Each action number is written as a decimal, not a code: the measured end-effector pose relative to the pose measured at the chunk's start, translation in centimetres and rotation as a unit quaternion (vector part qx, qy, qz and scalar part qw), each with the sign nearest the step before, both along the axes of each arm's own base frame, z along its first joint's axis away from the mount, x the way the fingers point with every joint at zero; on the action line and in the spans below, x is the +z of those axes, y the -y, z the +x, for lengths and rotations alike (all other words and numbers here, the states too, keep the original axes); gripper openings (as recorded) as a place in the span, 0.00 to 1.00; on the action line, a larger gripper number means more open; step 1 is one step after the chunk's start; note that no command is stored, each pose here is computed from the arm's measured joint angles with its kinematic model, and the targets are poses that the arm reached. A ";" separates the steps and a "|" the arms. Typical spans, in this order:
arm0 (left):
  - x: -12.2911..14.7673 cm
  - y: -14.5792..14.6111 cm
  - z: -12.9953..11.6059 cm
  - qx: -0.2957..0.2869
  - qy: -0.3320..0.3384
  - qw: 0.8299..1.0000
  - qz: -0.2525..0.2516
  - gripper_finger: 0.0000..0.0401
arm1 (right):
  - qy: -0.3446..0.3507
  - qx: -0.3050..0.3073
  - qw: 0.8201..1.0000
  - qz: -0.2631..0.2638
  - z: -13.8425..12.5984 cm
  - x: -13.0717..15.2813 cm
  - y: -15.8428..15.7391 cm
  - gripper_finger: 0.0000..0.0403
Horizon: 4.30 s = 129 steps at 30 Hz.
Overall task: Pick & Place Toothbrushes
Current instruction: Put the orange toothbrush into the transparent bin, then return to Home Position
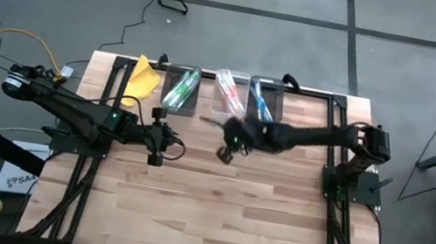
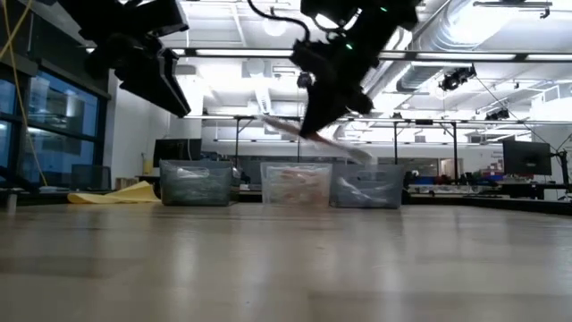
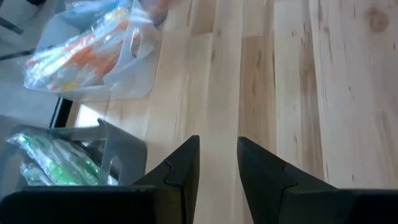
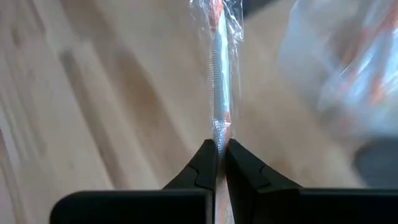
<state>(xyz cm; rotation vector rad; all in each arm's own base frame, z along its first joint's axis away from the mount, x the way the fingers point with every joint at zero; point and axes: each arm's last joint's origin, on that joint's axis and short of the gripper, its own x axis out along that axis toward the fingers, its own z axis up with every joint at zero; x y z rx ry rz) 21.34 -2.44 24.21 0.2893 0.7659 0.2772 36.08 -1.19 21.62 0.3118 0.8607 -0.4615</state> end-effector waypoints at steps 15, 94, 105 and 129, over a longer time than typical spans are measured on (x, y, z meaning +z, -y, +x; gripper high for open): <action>0.2 -0.2 -0.9 0.014 0.017 1.000 -0.005 0.25 | 0.097 -0.082 0.992 0.003 -0.6 5.2 15.7 0.02; -1.8 -3.0 -13.4 0.046 0.312 0.946 -0.071 0.25 | 0.094 -0.016 0.995 0.015 -2.3 0.4 5.7 0.59; -6.2 -2.7 -12.0 0.021 0.382 0.919 -0.091 0.25 | 0.292 0.027 0.956 0.010 -9.2 -3.9 -1.5 0.59; -6.6 -2.9 -11.9 0.044 0.397 0.914 -0.069 0.25 | 0.383 0.073 0.921 0.013 -22.2 -6.6 -0.9 0.59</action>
